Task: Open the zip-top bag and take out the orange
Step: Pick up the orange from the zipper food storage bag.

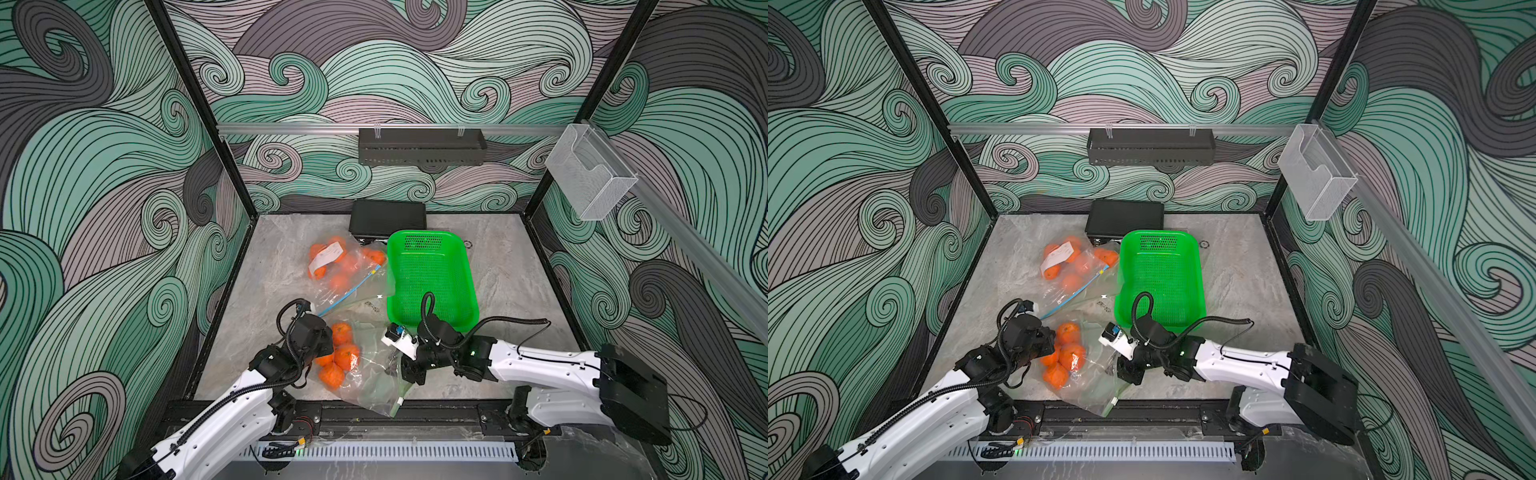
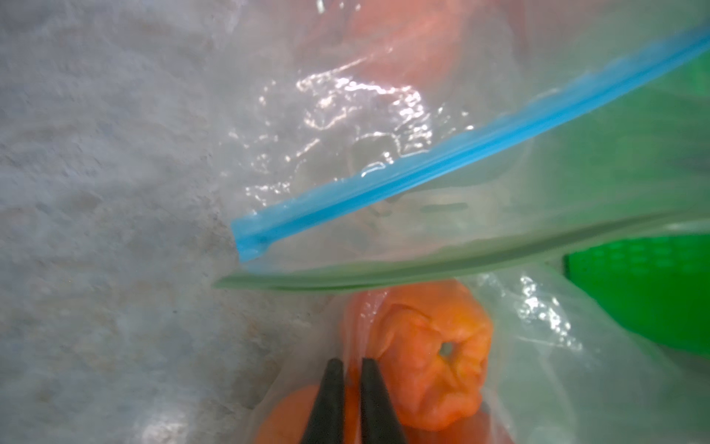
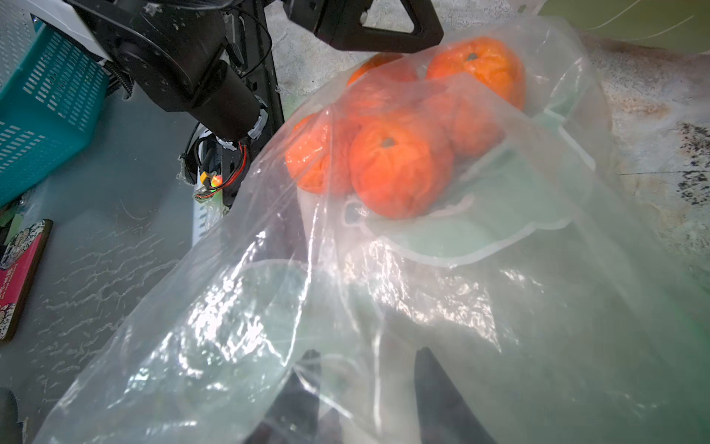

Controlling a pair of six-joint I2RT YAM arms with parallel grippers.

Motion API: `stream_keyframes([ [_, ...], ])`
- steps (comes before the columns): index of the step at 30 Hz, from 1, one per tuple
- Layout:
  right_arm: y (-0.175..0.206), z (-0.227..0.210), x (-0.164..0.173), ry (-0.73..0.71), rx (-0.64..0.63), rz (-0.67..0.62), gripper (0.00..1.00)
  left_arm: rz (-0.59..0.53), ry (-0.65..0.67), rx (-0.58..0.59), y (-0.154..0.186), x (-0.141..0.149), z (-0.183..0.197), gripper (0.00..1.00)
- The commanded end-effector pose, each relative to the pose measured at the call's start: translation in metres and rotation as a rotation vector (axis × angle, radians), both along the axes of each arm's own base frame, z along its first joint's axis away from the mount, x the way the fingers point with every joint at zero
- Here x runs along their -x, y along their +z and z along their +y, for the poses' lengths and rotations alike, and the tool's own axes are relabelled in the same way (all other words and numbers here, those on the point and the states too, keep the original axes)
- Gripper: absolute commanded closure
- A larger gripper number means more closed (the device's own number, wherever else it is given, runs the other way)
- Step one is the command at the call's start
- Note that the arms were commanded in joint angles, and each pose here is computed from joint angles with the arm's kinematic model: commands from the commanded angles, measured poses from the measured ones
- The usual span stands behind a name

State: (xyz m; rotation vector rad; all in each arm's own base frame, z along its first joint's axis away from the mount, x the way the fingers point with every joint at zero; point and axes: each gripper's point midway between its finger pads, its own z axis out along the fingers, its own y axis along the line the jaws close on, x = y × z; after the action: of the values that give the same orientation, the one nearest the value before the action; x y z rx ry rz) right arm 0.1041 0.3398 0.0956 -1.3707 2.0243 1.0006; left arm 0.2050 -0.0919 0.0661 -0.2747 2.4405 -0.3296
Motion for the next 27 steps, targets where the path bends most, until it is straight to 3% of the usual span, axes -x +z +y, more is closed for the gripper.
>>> stream_keyframes([
  [1, 0.007, 0.012, -0.001, 0.017, -0.042, -0.019, 0.57, -0.033, 0.001, 0.026, 0.017, -0.007, -0.004, 1.0],
  [6, 0.011, 0.02, -0.009, -0.008, -0.074, -0.035, 0.57, -0.114, -0.011, 0.053, 0.062, -0.009, -0.004, 1.0],
  [13, 0.008, 0.037, -0.016, -0.015, -0.122, -0.126, 0.53, -0.191, -0.154, 0.145, 0.133, 0.002, -0.023, 1.0],
  [20, -0.008, 0.047, -0.037, -0.104, -0.146, -0.218, 0.45, -0.217, -0.194, 0.14, 0.151, 0.018, -0.016, 1.0],
  [27, -0.046, 0.048, -0.034, -0.098, -0.115, -0.254, 0.26, -0.287, -0.223, 0.183, 0.162, 0.022, -0.019, 1.0],
])
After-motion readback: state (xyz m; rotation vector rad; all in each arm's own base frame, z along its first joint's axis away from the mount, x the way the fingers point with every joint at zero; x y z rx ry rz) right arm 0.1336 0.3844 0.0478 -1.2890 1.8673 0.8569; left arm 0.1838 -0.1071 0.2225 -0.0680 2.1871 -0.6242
